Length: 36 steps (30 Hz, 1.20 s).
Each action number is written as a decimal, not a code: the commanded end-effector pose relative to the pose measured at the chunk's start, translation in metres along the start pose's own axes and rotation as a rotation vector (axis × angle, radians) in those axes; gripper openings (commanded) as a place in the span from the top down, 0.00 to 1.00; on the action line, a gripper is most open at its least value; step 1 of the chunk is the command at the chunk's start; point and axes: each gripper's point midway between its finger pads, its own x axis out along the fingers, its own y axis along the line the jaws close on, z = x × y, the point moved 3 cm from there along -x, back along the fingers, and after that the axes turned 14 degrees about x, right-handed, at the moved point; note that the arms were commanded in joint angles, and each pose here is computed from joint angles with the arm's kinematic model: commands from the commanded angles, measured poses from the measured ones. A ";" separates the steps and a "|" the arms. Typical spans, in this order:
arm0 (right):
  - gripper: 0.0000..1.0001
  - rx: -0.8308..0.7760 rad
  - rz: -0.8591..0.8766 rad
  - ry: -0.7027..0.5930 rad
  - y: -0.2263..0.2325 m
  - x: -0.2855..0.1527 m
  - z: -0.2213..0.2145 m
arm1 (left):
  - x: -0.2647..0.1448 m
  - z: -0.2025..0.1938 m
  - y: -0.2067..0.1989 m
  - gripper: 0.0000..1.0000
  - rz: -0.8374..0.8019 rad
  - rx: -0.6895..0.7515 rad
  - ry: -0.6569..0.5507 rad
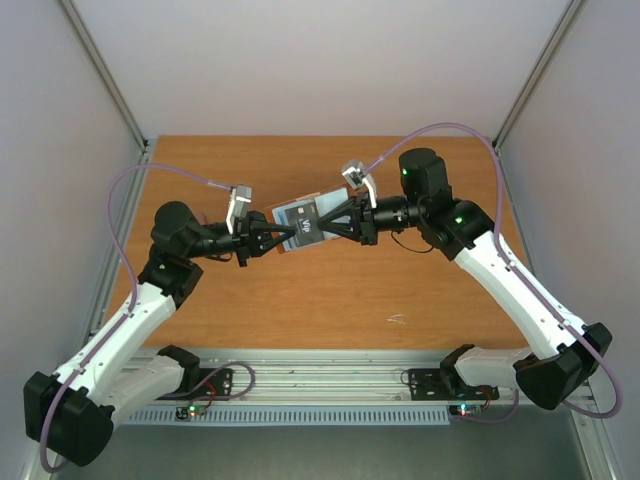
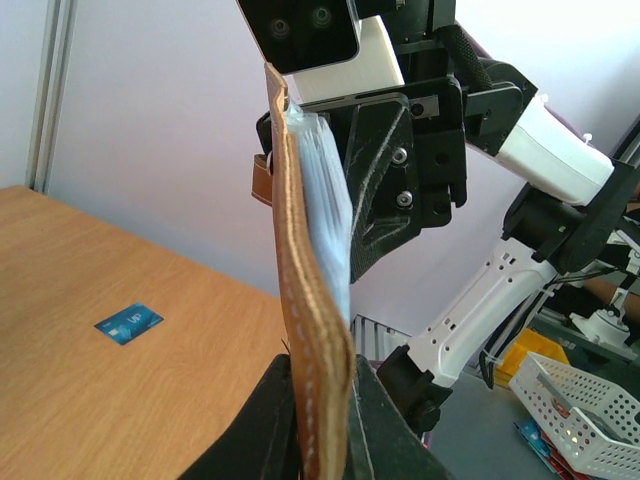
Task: Take the credit cards out of the card holder
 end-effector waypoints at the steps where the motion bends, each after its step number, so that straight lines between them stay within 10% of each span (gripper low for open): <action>1: 0.90 0.012 0.035 -0.004 0.000 0.004 0.000 | -0.002 0.012 -0.009 1.00 -0.022 0.082 -0.031; 30: 0.99 -0.059 -0.030 -0.020 0.013 -0.025 -0.003 | -0.001 0.011 -0.006 0.82 -0.002 0.071 -0.026; 36: 0.99 -0.066 -0.040 -0.016 0.014 -0.028 -0.005 | -0.001 0.009 -0.002 1.00 0.019 0.055 -0.014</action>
